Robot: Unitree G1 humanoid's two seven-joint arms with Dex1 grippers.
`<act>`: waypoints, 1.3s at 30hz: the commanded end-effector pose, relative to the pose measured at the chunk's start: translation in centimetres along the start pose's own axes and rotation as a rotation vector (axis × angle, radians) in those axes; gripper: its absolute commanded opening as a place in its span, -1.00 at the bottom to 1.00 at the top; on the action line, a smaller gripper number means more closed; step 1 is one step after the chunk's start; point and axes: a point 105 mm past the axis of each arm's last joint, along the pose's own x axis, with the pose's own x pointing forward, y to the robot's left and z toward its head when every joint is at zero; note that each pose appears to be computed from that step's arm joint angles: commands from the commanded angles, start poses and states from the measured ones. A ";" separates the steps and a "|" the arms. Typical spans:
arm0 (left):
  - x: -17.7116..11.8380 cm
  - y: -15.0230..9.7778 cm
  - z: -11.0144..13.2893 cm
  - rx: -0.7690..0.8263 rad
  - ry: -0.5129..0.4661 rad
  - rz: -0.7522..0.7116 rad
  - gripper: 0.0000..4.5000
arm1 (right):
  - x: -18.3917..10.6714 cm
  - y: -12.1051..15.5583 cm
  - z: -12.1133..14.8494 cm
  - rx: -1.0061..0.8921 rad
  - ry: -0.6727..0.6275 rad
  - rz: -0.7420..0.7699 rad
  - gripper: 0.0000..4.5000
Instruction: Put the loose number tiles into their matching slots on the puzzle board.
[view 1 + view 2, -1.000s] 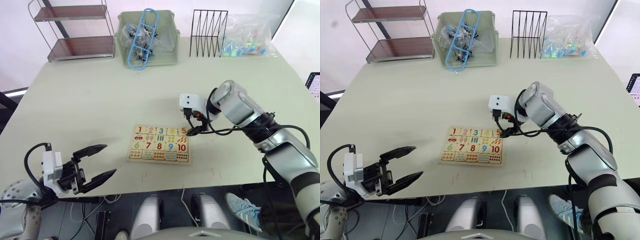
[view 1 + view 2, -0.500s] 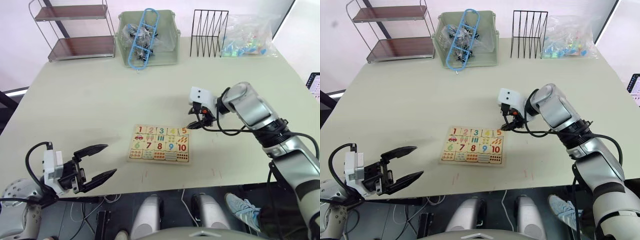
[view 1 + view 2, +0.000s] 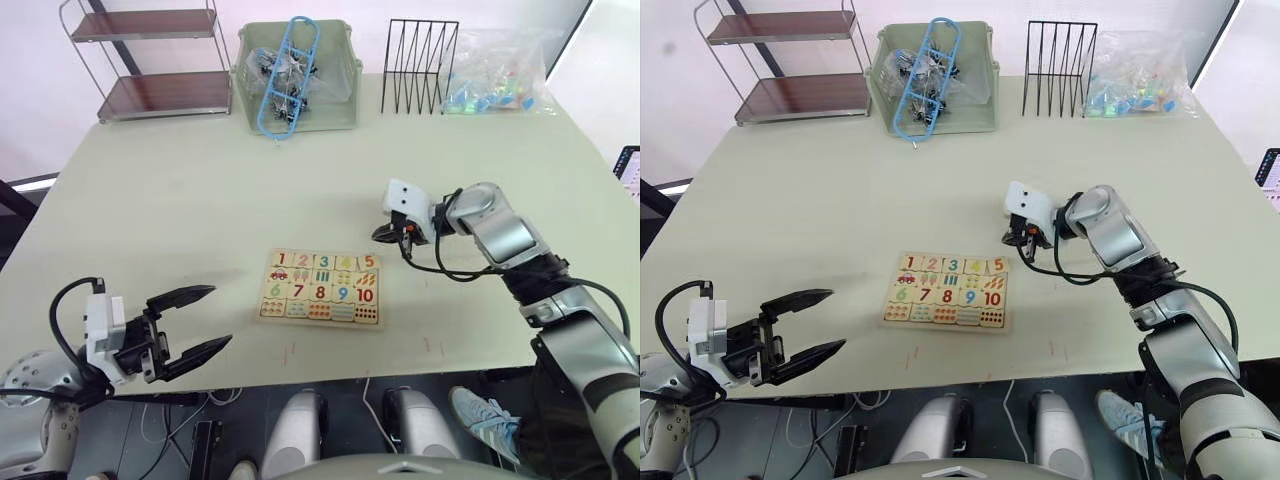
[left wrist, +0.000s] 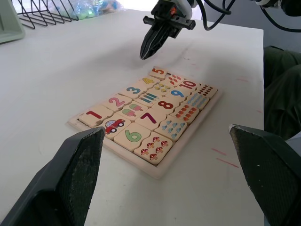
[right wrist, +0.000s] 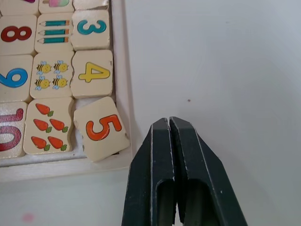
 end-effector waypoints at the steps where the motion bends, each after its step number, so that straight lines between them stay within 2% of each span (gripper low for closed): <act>1: -0.4 0.3 0.8 0.029 -0.004 0.003 1.00 | -0.3 -0.2 0.9 -0.029 -0.036 -0.008 -0.98; 39: -0.5 0.1 0.8 0.023 -0.002 0.000 1.00 | 0.2 1.1 0.1 -0.073 -0.015 0.069 -0.98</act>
